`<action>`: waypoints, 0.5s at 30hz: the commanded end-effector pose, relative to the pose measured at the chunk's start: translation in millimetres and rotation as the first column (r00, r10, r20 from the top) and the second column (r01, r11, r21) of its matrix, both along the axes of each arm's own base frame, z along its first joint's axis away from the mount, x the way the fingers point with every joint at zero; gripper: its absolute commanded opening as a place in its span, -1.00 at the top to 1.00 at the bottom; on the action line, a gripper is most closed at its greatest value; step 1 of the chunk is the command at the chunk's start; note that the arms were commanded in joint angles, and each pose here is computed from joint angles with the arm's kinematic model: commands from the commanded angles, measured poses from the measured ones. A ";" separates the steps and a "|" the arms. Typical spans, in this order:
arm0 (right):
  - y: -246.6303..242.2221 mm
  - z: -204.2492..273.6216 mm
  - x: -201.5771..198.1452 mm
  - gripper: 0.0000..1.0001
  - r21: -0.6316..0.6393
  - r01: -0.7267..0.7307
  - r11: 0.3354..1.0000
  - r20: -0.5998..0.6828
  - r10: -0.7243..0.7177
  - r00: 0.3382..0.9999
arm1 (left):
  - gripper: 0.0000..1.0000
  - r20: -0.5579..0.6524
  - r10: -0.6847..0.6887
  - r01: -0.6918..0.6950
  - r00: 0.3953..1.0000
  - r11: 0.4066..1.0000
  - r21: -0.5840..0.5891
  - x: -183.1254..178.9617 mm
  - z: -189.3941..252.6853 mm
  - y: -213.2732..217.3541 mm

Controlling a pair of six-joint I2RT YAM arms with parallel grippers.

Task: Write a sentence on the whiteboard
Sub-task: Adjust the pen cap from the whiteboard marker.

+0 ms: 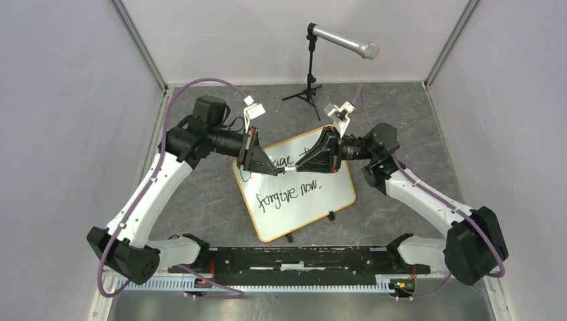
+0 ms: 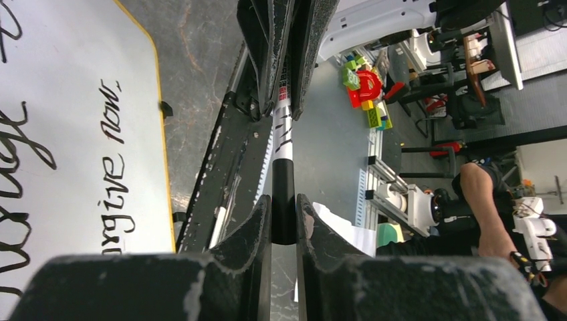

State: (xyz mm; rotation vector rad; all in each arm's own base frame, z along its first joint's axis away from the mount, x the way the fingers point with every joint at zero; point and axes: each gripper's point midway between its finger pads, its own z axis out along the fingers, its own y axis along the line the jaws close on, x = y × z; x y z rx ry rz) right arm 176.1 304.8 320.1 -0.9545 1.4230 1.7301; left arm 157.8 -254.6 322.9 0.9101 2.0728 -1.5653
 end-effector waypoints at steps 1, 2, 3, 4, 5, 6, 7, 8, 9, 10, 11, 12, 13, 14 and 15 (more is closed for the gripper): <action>27.5 19.1 -21.4 1.00 0.051 -0.066 0.996 0.048 0.064 0.997 | 0.95 0.097 -0.060 0.072 0.993 0.990 -0.124 9.4 26.3 -25.4; 29.2 18.9 -23.1 1.00 0.052 -0.072 0.996 0.047 0.070 0.996 | 0.95 0.091 -0.062 0.074 0.994 0.989 -0.130 9.4 27.6 -26.1; 30.2 19.5 -24.7 1.00 0.054 -0.078 0.995 0.050 0.075 0.996 | 0.95 0.083 -0.062 0.073 0.995 0.988 -0.136 10.4 28.0 -27.3; 31.7 19.9 -26.7 1.00 0.058 -0.085 0.995 0.049 0.082 0.995 | 0.95 0.081 -0.063 0.073 0.995 0.987 -0.141 10.8 28.5 -28.2; 33.3 20.0 -28.2 1.00 0.059 -0.091 0.994 0.048 0.088 0.995 | 0.95 0.075 -0.062 0.072 0.995 0.987 -0.143 12.0 27.7 -29.3; 34.3 20.9 -28.9 1.00 0.062 -0.094 0.994 0.047 0.091 0.995 | 0.95 0.073 -0.064 0.074 0.995 0.987 -0.145 12.6 26.9 -30.5; 35.3 22.2 -29.5 1.00 0.065 -0.097 0.993 0.048 0.094 0.994 | 0.95 0.069 -0.068 0.077 0.995 0.987 -0.144 12.6 25.6 -31.8; 36.1 23.1 -29.6 1.00 0.066 -0.098 0.993 0.048 0.095 0.994 | 0.95 0.065 -0.069 0.078 0.995 0.987 -0.143 12.9 24.4 -32.4; 36.7 24.4 -30.2 1.00 0.070 -0.100 0.993 0.050 0.096 0.994 | 0.95 0.063 -0.071 0.079 0.995 0.987 -0.142 12.9 23.6 -33.0; 37.0 26.1 -30.7 1.00 0.074 -0.102 0.992 0.053 0.098 0.994 | 0.95 0.061 -0.073 0.081 0.995 0.987 -0.141 12.6 23.0 -33.5; 37.1 26.5 -30.8 1.00 0.074 -0.103 0.992 0.053 0.100 0.994 | 0.95 0.063 -0.067 0.076 0.996 0.987 -0.141 13.4 23.3 -33.2; 36.9 26.2 -31.1 1.00 0.073 -0.104 0.992 0.054 0.101 0.993 | 0.95 0.061 -0.067 0.075 0.996 0.987 -0.141 13.0 23.3 -33.0; 36.9 24.8 -30.3 1.00 0.067 -0.102 0.993 0.056 0.098 0.994 | 0.95 0.061 -0.065 0.073 0.996 0.987 -0.140 12.1 23.6 -32.0; 36.6 22.8 -28.6 1.00 0.058 -0.094 0.994 0.064 0.091 0.994 | 0.95 0.065 -0.060 0.068 0.996 0.988 -0.138 11.6 24.0 -30.7; 36.1 19.7 -26.2 1.00 0.041 -0.084 0.996 0.064 0.082 0.995 | 0.95 0.070 -0.049 0.058 0.996 0.989 -0.133 11.5 24.5 -28.5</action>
